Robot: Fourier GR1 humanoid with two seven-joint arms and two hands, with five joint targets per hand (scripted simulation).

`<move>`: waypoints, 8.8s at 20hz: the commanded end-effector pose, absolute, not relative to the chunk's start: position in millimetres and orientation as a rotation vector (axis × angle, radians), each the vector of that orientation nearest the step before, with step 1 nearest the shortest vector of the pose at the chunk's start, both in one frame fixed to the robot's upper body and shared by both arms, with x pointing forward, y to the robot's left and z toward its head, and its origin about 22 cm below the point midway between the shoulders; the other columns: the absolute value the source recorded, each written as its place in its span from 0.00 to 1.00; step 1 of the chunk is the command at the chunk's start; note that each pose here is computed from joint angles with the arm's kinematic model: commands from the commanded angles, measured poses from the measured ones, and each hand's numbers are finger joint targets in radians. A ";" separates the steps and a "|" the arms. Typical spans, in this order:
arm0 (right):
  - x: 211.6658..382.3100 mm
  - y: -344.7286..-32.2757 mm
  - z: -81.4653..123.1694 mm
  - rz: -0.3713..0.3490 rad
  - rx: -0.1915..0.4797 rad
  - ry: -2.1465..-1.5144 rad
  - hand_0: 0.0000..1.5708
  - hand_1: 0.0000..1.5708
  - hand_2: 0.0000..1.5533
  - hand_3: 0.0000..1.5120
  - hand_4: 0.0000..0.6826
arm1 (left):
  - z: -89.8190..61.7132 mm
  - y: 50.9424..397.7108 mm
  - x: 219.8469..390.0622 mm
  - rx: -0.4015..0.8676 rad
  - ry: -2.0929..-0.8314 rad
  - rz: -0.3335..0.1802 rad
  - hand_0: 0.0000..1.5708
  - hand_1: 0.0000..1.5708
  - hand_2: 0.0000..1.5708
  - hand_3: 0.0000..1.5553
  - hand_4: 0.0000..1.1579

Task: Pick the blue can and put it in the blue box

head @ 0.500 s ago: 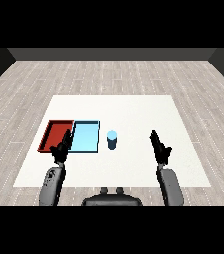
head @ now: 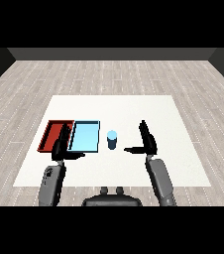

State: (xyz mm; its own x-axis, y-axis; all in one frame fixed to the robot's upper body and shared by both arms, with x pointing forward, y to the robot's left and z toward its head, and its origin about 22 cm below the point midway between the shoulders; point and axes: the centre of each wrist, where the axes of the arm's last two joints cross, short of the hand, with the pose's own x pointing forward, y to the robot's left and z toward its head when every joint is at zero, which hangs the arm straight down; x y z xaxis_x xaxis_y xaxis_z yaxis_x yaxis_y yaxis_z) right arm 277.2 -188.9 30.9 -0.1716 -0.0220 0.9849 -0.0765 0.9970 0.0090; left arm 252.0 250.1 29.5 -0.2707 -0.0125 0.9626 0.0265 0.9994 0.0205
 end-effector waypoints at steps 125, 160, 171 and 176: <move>316.0 -135.4 64.6 0.171 -0.080 -1.884 0.93 0.93 0.94 0.93 0.89 | 8.0 125.7 266.9 -0.337 -1.748 -0.148 0.00 0.00 0.00 0.00 0.00; 293.8 -83.4 81.8 0.248 0.046 -1.918 0.93 0.93 0.94 0.93 0.89 | -29.2 85.1 278.8 -0.358 -1.676 -0.127 0.00 0.00 0.00 0.00 0.00; 293.2 -73.7 75.7 0.143 0.163 -1.912 0.92 0.92 0.93 0.92 0.88 | -7.3 75.5 294.4 -0.430 -1.694 -0.109 0.00 0.00 0.00 0.00 0.00; 279.9 -66.8 64.5 0.105 0.213 -1.890 0.94 0.94 0.94 0.92 0.87 | -25.0 57.4 291.1 -0.316 -1.629 -0.177 0.00 0.00 0.00 0.00 0.36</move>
